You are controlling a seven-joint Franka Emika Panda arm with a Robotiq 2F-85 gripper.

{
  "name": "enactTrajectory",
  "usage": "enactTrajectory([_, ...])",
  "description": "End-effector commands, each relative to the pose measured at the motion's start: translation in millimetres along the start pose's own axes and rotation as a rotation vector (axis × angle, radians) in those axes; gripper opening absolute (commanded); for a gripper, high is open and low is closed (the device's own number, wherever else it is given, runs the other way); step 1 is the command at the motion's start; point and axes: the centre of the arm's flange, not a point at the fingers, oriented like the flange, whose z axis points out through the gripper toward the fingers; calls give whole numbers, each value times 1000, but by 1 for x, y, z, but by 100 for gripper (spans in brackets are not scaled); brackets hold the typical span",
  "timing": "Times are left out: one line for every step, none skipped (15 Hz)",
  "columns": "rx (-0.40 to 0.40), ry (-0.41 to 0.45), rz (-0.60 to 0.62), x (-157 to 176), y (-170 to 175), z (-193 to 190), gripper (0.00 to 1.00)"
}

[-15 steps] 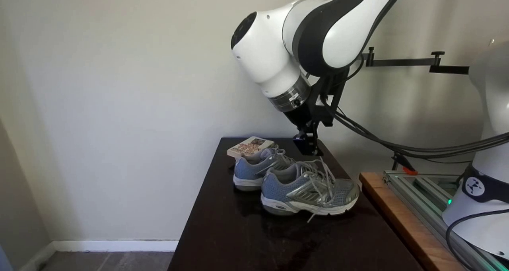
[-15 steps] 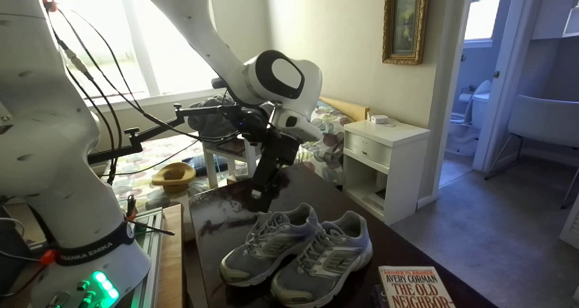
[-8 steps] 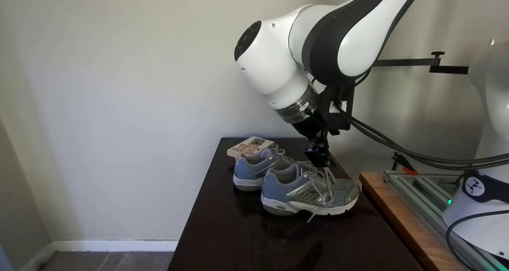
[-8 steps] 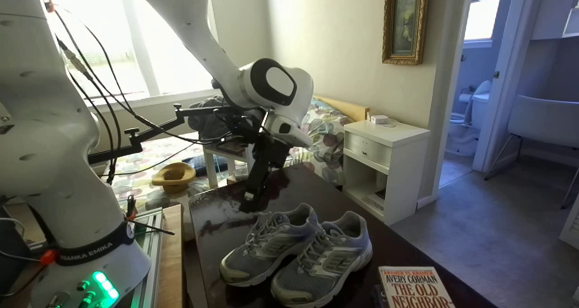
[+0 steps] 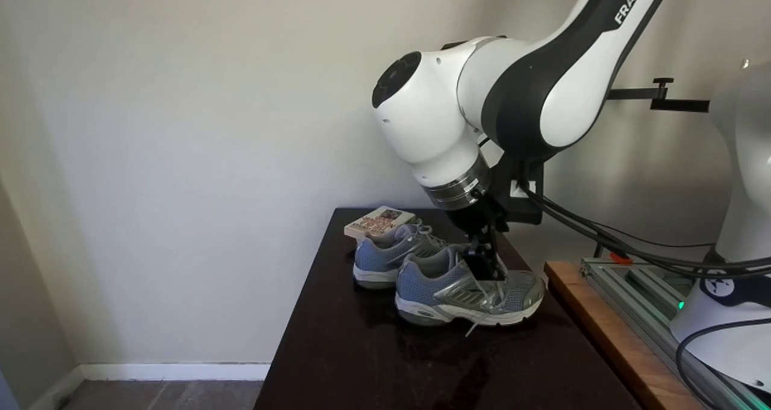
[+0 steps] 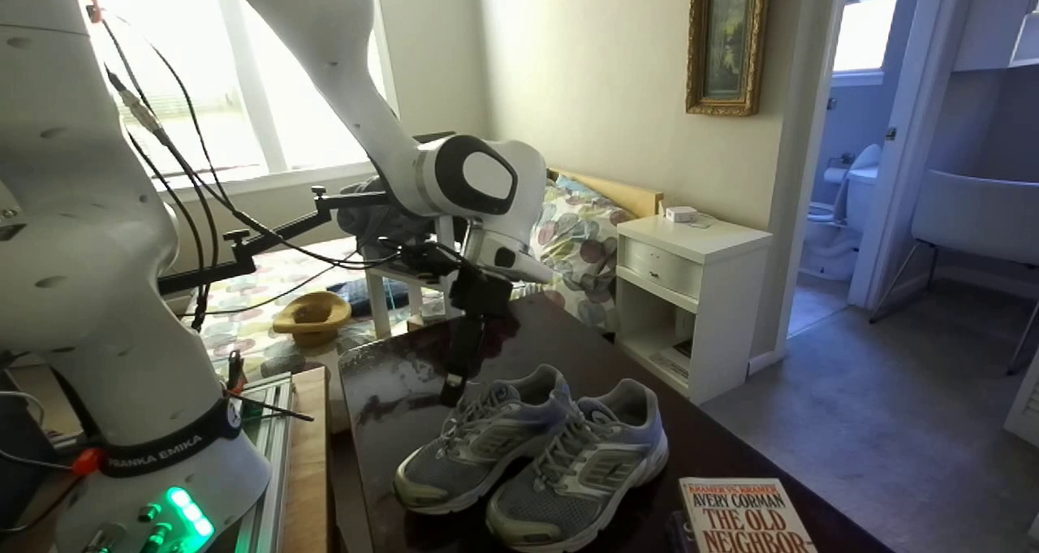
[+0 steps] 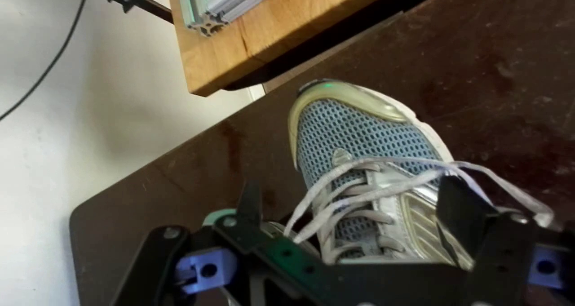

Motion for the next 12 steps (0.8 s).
enactTrajectory([67, 77, -3, 0, -6, 12, 100])
enactTrajectory([77, 94, -3, 1, -7, 14, 100])
enactTrajectory([90, 112, 2, 2, -8, 13, 100])
enactTrajectory([102, 133, 7, 2, -9, 13, 100])
enactTrajectory([114, 148, 14, 3, -10, 12, 100])
enactTrajectory([126, 157, 18, 4, -11, 12, 100])
enactTrajectory([137, 166, 22, 4, -12, 11, 100])
enactTrajectory([144, 179, 28, 5, -12, 9, 100])
enactTrajectory([156, 187, 34, 5, -13, 7, 100])
enactTrajectory([160, 194, 42, 6, -13, 6, 100])
enactTrajectory([160, 200, 52, 7, -13, 6, 100])
enactTrajectory([163, 204, 62, 8, -13, 6, 100])
